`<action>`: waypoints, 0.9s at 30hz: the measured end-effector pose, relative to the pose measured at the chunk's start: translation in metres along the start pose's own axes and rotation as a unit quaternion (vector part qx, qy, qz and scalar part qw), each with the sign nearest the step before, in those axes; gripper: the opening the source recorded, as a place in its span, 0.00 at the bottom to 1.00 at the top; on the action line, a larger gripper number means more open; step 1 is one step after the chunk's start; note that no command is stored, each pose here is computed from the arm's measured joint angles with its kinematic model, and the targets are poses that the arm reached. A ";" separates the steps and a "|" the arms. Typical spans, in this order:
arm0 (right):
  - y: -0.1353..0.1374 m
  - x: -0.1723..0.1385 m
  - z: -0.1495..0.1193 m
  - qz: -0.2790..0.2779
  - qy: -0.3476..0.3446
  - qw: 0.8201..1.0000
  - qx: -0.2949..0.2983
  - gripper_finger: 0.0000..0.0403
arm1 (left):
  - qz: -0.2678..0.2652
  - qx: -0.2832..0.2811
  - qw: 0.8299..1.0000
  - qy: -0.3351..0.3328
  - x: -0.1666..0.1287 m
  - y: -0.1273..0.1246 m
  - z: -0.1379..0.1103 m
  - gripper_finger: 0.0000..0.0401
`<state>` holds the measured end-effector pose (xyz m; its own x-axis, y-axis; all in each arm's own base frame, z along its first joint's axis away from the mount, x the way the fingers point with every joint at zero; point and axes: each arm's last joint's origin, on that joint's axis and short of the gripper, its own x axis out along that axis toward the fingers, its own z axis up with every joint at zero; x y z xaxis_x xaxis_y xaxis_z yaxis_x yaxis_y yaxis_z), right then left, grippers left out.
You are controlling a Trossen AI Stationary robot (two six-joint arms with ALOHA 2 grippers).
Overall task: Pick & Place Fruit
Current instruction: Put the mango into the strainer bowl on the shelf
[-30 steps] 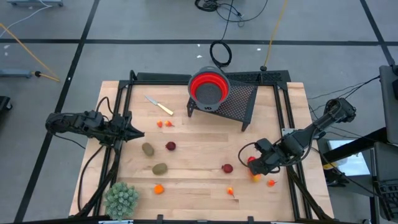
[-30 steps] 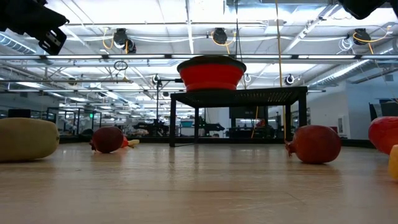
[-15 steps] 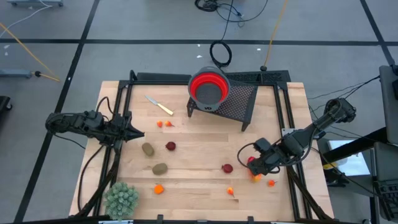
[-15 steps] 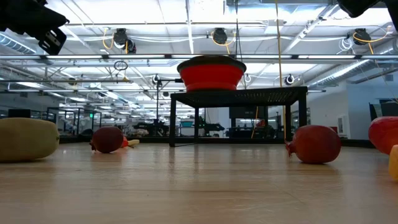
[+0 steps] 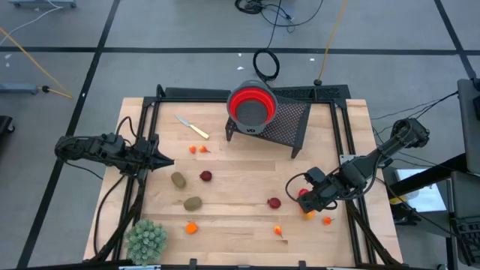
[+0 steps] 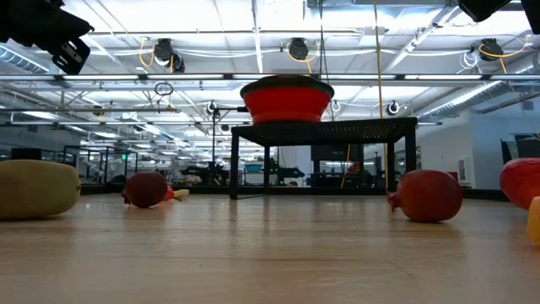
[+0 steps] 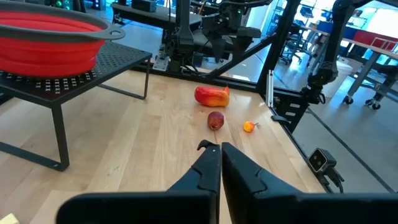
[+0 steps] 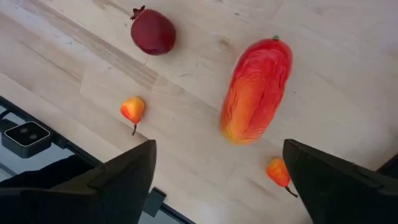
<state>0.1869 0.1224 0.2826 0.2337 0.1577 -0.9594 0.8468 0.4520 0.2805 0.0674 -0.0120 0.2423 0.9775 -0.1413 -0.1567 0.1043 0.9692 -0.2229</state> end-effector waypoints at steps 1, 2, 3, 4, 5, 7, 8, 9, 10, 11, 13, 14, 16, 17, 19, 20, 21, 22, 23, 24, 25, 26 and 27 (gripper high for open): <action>0.000 0.000 0.000 -0.001 0.000 1.000 0.000 0.90 | 0.000 0.000 1.000 0.000 0.000 0.000 0.000 0.04; -0.001 0.000 0.000 -0.003 0.000 1.000 0.000 0.93 | 0.000 0.000 1.000 0.000 0.000 0.000 0.000 0.03; -0.001 0.000 0.000 -0.005 -0.001 1.000 0.000 0.95 | 0.000 0.000 1.000 0.000 0.000 0.000 0.000 0.03; -0.002 0.001 0.000 -0.007 -0.001 1.000 0.000 0.97 | 0.000 0.000 1.000 0.000 0.000 0.000 0.000 0.03; -0.003 0.003 0.000 -0.010 -0.002 1.000 0.000 0.98 | 0.000 0.000 1.000 0.000 0.000 0.000 0.000 0.02; -0.005 0.008 0.001 -0.019 -0.004 1.000 0.006 0.98 | 0.000 0.000 1.000 0.000 0.000 0.000 0.000 0.01; -0.007 0.011 0.001 -0.022 -0.004 1.000 0.012 0.98 | 0.000 0.000 1.000 0.000 0.000 0.000 0.000 0.00; -0.008 0.015 0.001 -0.024 -0.004 1.000 0.020 0.98 | 0.000 0.000 1.000 0.000 0.000 0.000 0.000 0.01; -0.010 0.019 0.001 -0.025 -0.004 0.999 0.028 0.98 | 0.000 0.000 1.000 0.000 0.000 0.000 0.000 0.01; -0.011 0.024 0.001 -0.024 -0.003 0.999 0.034 0.98 | 0.000 0.000 1.000 0.000 0.000 0.000 0.000 0.02; -0.012 0.032 0.001 -0.014 -0.001 0.999 0.033 0.99 | 0.000 0.000 1.000 0.000 0.000 0.000 0.000 0.03; -0.011 0.036 0.001 -0.005 0.005 1.000 0.023 0.99 | 0.000 0.001 1.000 0.000 0.000 0.000 0.000 0.03; -0.012 0.044 0.000 0.004 0.013 1.000 0.010 0.99 | 0.000 0.003 1.000 0.000 0.000 0.000 0.000 0.03; -0.013 0.047 0.000 0.007 0.014 1.000 0.011 0.98 | 0.000 0.003 1.000 0.000 0.000 0.000 0.000 0.03; -0.017 0.054 0.001 0.003 0.014 1.000 0.025 0.98 | 0.000 0.003 1.000 0.000 0.000 0.000 0.000 0.01; -0.020 0.057 0.001 -0.005 0.016 0.999 0.034 0.98 | 0.000 0.003 1.000 0.000 0.000 0.000 0.000 0.01; -0.022 0.059 0.001 -0.012 0.021 0.999 0.041 0.98 | 0.000 0.003 1.000 0.000 0.000 0.000 0.000 0.00; -0.025 0.062 0.001 -0.018 0.024 0.998 0.046 0.98 | 0.000 0.003 1.000 0.000 0.000 0.000 0.000 0.01; -0.026 0.064 0.001 -0.022 0.023 0.998 0.049 0.98 | 0.000 0.003 1.000 0.000 0.000 0.000 0.000 0.01; -0.028 0.066 0.001 -0.025 0.022 0.998 0.052 0.98 | 0.000 0.003 1.000 0.000 0.000 0.000 0.000 0.02; -0.030 0.067 0.001 -0.029 0.021 0.998 0.054 0.98 | 0.000 0.003 1.000 0.000 0.000 0.000 0.000 0.02; -0.031 0.069 0.002 -0.031 0.021 0.998 0.055 0.98 | 0.000 0.003 1.000 0.000 0.000 0.000 0.000 0.03; -0.032 0.069 0.002 -0.033 0.020 0.998 0.056 0.98 | 0.000 0.003 1.000 0.000 0.000 0.000 0.000 0.03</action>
<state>0.1774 0.1171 0.2072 0.1585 0.1675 -0.9730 0.9084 0.3614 0.2102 0.0674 -0.0120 0.2422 0.9774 -0.1411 -0.1574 0.1051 0.9704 -0.2172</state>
